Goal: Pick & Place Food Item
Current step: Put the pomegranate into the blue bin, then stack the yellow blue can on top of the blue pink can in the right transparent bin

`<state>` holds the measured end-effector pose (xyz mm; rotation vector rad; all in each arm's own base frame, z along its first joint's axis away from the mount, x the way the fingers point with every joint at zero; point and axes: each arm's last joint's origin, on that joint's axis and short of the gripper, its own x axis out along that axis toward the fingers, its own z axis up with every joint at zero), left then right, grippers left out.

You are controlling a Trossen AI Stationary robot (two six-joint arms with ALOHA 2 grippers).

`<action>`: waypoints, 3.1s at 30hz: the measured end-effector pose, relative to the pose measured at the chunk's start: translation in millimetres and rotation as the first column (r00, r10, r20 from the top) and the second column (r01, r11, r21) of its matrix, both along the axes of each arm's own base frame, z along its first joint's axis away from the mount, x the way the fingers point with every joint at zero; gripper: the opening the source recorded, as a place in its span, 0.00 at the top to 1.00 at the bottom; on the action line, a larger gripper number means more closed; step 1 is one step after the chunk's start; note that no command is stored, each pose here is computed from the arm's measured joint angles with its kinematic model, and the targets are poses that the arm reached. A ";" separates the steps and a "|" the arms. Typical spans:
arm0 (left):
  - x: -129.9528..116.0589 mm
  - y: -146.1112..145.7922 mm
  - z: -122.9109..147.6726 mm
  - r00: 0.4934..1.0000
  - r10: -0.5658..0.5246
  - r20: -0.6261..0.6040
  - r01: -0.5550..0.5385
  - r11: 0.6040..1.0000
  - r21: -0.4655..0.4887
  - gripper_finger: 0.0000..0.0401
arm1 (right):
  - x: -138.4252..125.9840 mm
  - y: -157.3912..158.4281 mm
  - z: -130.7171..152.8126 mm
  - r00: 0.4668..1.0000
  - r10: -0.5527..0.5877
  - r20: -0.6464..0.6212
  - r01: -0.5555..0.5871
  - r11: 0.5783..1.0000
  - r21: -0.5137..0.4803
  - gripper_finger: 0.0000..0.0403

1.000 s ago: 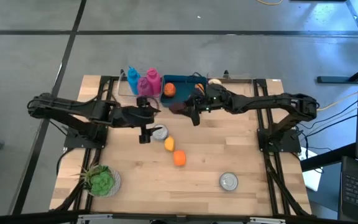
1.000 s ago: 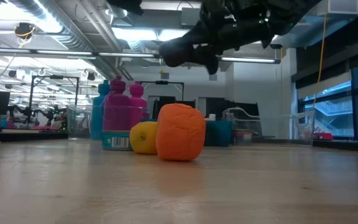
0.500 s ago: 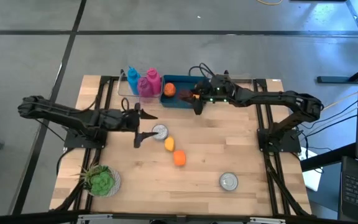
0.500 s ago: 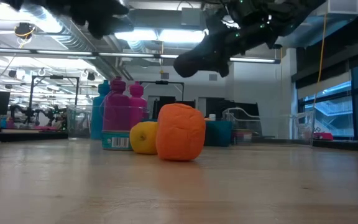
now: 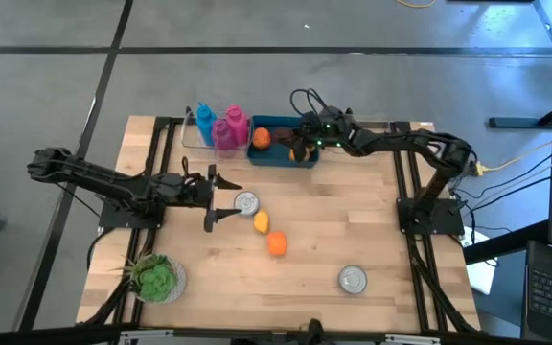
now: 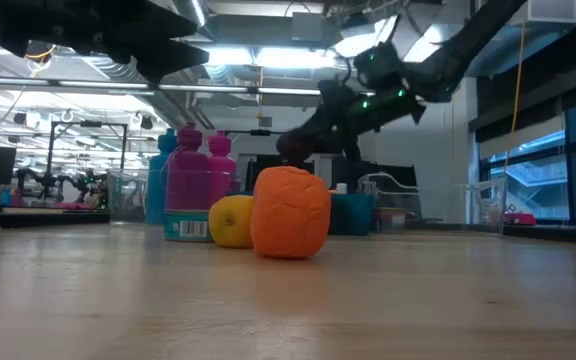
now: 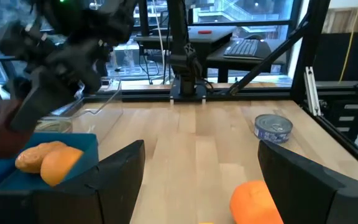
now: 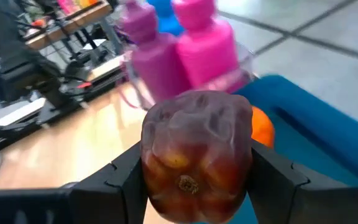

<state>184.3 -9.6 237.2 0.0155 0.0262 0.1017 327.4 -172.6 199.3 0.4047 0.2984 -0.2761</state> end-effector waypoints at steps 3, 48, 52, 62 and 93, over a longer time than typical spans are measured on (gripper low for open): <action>0.0 0.1 0.0 1.000 0.000 -0.002 0.000 1.000 0.020 0.25 | 8.4 -13.9 -9.9 1.000 0.000 -0.013 0.000 0.999 0.051 0.48; -0.1 0.1 -3.9 0.999 0.000 -0.044 0.001 0.999 0.039 0.25 | 51.1 -77.0 -10.9 0.851 0.064 -0.521 -0.034 0.997 0.068 0.48; -0.1 0.1 -3.9 0.999 0.000 -0.044 0.002 0.999 0.039 0.25 | 51.9 -77.0 -15.6 0.847 0.074 -0.527 -0.036 0.996 0.081 0.48; -0.2 0.1 -4.3 0.999 0.000 -0.048 0.002 0.999 0.039 0.25 | 52.3 -77.7 -22.6 0.839 0.082 -0.538 -0.036 0.995 0.095 0.48; -0.2 0.1 -4.6 0.999 0.001 -0.051 0.001 0.999 0.036 0.25 | 49.7 -83.0 -21.1 0.859 0.100 -0.502 -0.037 0.990 0.134 0.20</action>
